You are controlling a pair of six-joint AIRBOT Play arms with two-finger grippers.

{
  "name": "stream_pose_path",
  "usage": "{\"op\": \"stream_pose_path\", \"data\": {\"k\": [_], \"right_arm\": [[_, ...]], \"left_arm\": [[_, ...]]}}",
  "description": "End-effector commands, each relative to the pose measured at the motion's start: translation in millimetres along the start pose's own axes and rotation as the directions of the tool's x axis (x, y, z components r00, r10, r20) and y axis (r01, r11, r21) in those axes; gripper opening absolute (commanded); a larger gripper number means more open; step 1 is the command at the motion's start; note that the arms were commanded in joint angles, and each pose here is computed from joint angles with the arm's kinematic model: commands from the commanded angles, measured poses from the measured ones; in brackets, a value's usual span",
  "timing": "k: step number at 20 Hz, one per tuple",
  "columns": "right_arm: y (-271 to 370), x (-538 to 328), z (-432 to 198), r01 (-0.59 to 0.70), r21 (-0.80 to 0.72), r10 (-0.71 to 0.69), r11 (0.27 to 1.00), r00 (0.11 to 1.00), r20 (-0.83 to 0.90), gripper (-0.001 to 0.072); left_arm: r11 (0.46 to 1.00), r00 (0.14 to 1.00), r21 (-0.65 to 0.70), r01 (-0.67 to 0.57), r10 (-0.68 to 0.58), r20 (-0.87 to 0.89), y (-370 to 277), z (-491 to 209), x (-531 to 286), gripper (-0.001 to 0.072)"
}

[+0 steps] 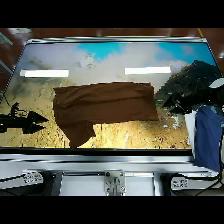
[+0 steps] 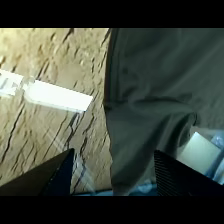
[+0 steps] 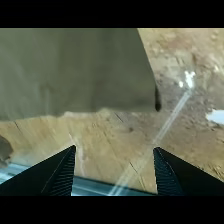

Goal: Fold the shirts.

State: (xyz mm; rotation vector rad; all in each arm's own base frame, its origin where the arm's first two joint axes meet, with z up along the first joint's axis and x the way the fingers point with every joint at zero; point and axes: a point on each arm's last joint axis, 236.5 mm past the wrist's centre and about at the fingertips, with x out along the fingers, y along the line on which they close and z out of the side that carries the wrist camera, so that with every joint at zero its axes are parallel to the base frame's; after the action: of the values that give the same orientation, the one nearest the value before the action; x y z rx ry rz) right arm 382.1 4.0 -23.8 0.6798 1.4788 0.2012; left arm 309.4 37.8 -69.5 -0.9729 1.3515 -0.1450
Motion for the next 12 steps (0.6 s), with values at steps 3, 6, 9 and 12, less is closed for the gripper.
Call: {"op": "stream_pose_path", "data": {"k": [3,6,9,12], "right_arm": [[17,6,7,-0.071,0.012,0.070,0.997,0.997,0.038,0.0595],[19,6,-6,-0.079,0.012,0.079,0.997,0.997,-0.017,0.0595],[20,6,-12,-0.080,0.015,0.081,0.997,0.996,-0.040,0.0595],[13,6,-12,-0.052,0.052,0.054,0.997,0.998,-0.040,0.0670]], "left_arm": [[1.000,1.000,0.004,0.001,-0.001,0.020,-1,5,44,0.0595],[1.000,1.000,0.018,-0.019,0.019,0.009,-1,5,60,0.0595],[1.000,0.999,0.021,-0.017,0.017,0.042,-8,12,67,0.0592],[0.999,0.998,0.034,-0.022,0.020,0.062,-17,16,75,0.0446]]}}
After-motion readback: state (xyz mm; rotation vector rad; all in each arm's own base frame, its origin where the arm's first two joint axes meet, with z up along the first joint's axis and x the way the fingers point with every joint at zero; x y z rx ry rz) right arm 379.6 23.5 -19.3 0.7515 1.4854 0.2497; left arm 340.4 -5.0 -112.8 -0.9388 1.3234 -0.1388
